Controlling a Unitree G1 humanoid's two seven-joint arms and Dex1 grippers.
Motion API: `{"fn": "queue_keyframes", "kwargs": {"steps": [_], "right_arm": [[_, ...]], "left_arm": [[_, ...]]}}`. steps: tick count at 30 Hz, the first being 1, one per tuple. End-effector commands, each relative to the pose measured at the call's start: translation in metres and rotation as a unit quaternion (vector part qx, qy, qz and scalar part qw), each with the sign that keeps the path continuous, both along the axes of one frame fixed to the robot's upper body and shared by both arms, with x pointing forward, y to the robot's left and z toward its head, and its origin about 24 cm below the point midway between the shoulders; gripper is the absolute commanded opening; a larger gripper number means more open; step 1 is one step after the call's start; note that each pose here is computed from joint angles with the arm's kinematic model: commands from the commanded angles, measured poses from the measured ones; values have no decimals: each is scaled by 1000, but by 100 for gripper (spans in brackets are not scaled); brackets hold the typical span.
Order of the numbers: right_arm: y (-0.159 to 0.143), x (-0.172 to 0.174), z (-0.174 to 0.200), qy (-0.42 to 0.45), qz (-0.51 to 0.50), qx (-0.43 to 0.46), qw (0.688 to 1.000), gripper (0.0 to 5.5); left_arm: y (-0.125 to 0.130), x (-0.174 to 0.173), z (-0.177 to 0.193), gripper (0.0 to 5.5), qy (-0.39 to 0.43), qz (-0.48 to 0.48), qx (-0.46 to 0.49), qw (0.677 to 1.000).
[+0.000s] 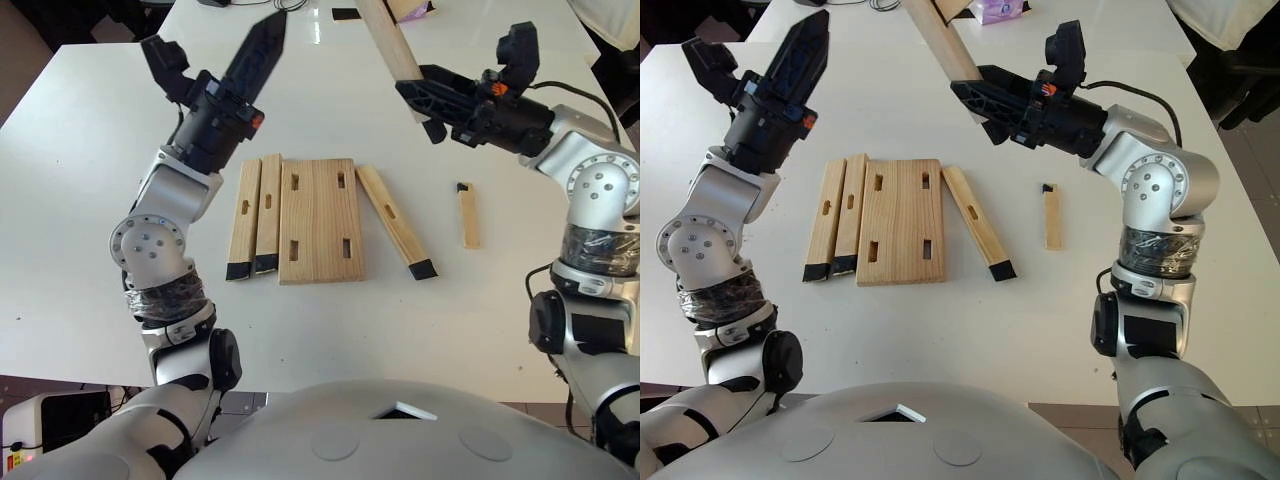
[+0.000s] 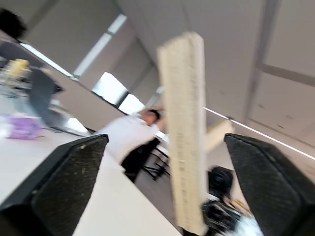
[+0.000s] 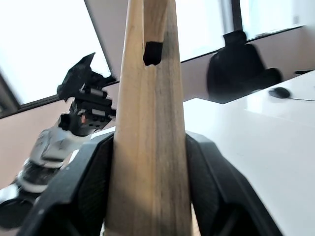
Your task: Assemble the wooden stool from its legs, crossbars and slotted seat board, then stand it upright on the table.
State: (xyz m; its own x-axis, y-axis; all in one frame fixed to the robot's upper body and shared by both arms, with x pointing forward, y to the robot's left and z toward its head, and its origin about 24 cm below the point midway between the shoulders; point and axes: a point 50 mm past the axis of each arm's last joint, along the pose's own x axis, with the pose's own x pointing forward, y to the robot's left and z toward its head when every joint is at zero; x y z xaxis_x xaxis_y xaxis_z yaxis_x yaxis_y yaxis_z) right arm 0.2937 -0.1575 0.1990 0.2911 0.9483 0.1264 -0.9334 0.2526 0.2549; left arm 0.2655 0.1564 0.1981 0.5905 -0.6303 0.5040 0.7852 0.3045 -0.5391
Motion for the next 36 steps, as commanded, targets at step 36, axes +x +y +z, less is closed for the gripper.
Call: {"fn": "queue_keyframes", "kwargs": {"steps": [36], "right_arm": [[-4, -23, -14, 21, 155, -71, 985, 206]], "left_arm": [[-21, -19, 15, 227, -103, -189, 86, 973]]}}
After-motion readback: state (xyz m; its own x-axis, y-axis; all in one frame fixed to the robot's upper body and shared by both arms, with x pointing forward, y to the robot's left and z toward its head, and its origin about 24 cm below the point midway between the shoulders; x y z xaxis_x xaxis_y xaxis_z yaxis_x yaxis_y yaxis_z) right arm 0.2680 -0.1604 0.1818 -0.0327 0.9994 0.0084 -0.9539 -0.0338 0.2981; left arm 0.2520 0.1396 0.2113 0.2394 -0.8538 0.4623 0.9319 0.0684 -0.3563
